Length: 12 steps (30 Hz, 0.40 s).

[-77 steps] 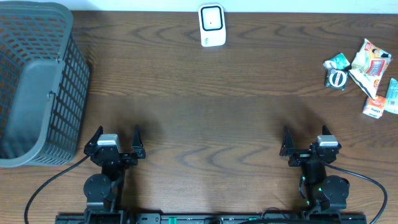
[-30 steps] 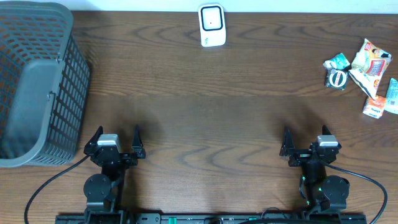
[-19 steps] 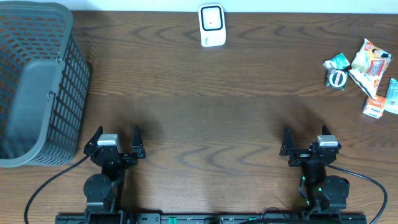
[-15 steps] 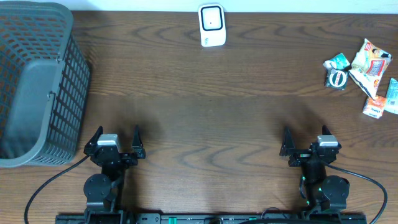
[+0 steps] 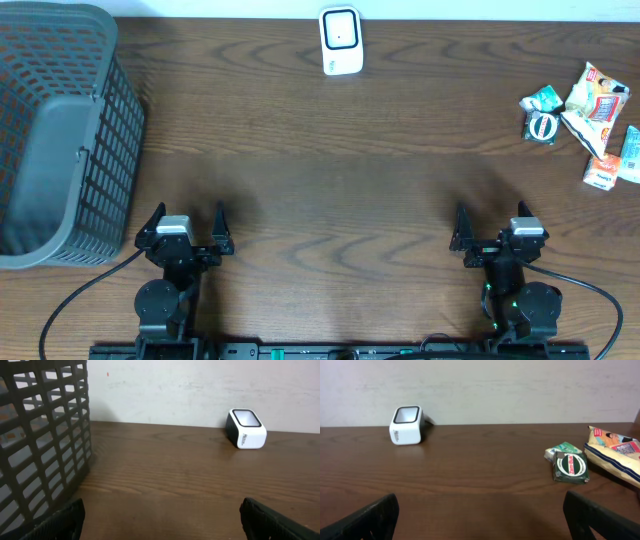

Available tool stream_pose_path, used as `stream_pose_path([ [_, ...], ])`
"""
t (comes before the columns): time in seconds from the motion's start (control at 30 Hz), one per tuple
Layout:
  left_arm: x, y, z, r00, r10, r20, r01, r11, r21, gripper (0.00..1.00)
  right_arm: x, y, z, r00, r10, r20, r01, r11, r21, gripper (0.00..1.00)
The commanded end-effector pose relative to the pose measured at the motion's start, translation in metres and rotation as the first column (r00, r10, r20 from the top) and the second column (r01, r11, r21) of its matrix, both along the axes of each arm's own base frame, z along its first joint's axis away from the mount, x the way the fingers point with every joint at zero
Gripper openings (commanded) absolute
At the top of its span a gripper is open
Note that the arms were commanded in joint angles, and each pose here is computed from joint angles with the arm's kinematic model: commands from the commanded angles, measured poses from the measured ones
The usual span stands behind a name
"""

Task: Scan the item barcode

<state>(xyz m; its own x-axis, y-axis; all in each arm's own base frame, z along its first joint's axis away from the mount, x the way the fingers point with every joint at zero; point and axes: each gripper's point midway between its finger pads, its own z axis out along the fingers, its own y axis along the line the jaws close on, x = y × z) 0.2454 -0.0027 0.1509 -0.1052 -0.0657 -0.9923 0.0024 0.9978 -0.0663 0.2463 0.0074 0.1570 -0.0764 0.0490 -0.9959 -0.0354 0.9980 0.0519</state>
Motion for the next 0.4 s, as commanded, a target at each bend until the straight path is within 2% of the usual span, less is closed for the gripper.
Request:
stream_pose_path([
  [0.0, -0.0015, 0.0029, -0.0144, 0.999, 0.015, -0.05, -0.015, 1.0, -0.002, 0.98, -0.0002, -0.0009, -0.0005, 1.0, -0.003, -0.001, 0.003, 1.0, 0.017, 0.99],
  [0.37, -0.0015, 0.003, -0.0144, 0.999, 0.015, -0.05, -0.015, 1.0, -0.002, 0.97, -0.0002, -0.0009, -0.0005, 1.0, -0.003, -0.001, 0.003, 1.0, 0.017, 0.99],
])
